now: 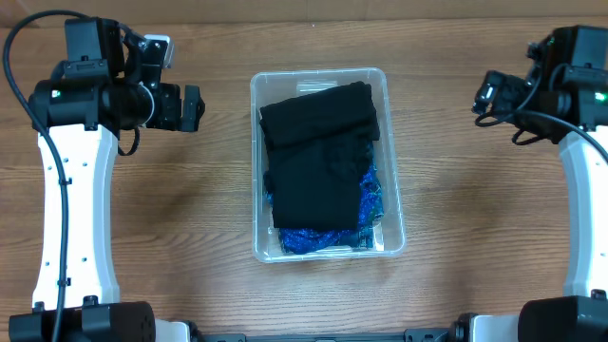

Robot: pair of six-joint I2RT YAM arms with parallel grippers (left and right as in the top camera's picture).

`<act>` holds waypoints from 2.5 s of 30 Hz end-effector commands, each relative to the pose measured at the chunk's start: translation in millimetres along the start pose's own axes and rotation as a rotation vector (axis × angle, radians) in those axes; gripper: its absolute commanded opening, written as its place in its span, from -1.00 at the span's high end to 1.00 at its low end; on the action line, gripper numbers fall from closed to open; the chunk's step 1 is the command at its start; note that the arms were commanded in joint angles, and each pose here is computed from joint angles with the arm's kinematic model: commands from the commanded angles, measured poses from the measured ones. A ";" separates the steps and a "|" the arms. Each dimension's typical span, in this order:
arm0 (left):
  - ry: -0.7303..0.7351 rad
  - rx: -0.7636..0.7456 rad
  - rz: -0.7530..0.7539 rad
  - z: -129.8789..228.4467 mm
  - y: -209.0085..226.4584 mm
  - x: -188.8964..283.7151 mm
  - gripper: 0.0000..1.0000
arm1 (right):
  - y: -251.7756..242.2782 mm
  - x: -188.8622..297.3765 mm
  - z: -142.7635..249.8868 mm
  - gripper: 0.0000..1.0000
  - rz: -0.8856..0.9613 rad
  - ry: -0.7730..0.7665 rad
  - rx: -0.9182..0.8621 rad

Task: Pack container

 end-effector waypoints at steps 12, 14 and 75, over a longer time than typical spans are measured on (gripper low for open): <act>-0.261 0.027 -0.031 112.6 -20.4 47.3 -1.00 | -18.8 76.9 130.9 -1.00 -0.057 -0.302 0.009; -0.297 0.021 -0.049 132.8 -23.5 52.1 -1.00 | -21.6 84.7 151.7 -1.00 -0.070 -0.354 -0.013; -0.227 0.036 -0.038 178.7 -30.2 49.5 -1.00 | -11.9 -28.0 234.8 -1.00 -0.305 -0.975 0.265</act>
Point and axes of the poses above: each gripper's point midway between its finger pads, its own x axis back along the fingers, its own y axis along the line the jaws close on, z = x × y, the point moved 9 cm from there along x, back along the fingers, and after that the axes turned 2 degrees about x, right-handed, at the moved point
